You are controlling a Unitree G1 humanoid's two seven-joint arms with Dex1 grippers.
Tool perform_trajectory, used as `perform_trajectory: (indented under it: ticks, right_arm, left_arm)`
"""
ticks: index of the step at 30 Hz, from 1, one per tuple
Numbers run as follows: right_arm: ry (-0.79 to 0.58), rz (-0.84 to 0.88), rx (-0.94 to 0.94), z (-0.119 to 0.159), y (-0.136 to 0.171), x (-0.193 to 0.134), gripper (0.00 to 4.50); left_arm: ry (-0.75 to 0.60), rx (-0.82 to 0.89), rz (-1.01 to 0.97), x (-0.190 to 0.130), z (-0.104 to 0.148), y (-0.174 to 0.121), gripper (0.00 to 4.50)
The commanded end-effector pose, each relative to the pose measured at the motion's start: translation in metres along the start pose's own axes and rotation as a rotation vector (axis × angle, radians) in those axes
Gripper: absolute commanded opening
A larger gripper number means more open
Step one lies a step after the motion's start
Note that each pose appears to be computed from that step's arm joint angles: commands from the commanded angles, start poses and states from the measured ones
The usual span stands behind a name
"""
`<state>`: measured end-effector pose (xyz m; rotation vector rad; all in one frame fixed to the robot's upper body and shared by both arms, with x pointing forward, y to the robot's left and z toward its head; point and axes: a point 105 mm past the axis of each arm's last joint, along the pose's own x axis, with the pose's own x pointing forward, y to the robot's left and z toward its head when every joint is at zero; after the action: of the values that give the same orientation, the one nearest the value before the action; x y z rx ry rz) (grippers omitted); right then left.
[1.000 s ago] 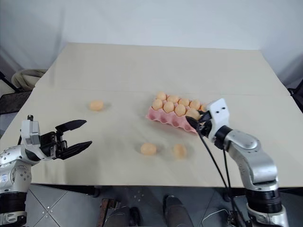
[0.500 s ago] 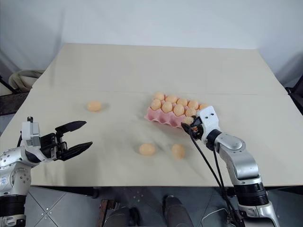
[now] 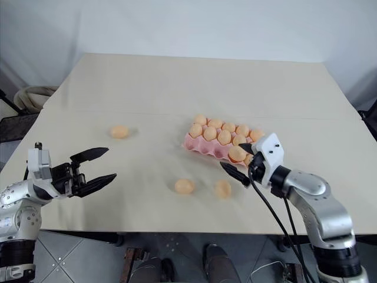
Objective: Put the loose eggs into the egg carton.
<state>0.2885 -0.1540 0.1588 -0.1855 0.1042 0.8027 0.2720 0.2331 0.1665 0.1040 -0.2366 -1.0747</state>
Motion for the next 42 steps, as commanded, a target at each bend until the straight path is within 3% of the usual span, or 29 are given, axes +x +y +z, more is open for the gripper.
perform_trajectory:
  ticks: [1,7,23,26,31,32,42]
  right_arm:
    - [0.059,0.09,0.025,-0.004,0.019,-0.014,4.47]
    - [0.172,0.118,0.061,-0.031,0.031,-0.019,4.47]
    - [0.167,0.131,0.076,-0.046,0.042,0.02,4.47]
    - [0.174,0.126,0.068,-0.046,0.04,0.02,3.88]
    - [0.145,0.128,0.038,-0.035,0.037,0.017,2.11]
    - [0.13,0.125,0.031,-0.029,0.036,0.016,1.94]
    - [-0.077,-0.02,-0.043,0.031,0.007,0.034,1.8]
  left_arm:
    - [-0.015,0.015,-0.012,0.002,0.004,0.001,4.5]
    - [-0.015,0.015,-0.018,0.002,0.003,0.002,4.5]
    - [-0.008,0.017,-0.007,-0.002,0.005,-0.001,4.5]
    - [-0.009,0.018,-0.003,-0.002,0.005,0.0,4.5]
    - [-0.011,0.017,-0.003,-0.002,0.005,-0.001,4.5]
    - [-0.012,0.016,-0.006,-0.002,0.005,-0.002,4.5]
    - [-0.001,0.022,-0.06,0.0,0.002,-0.01,4.5]
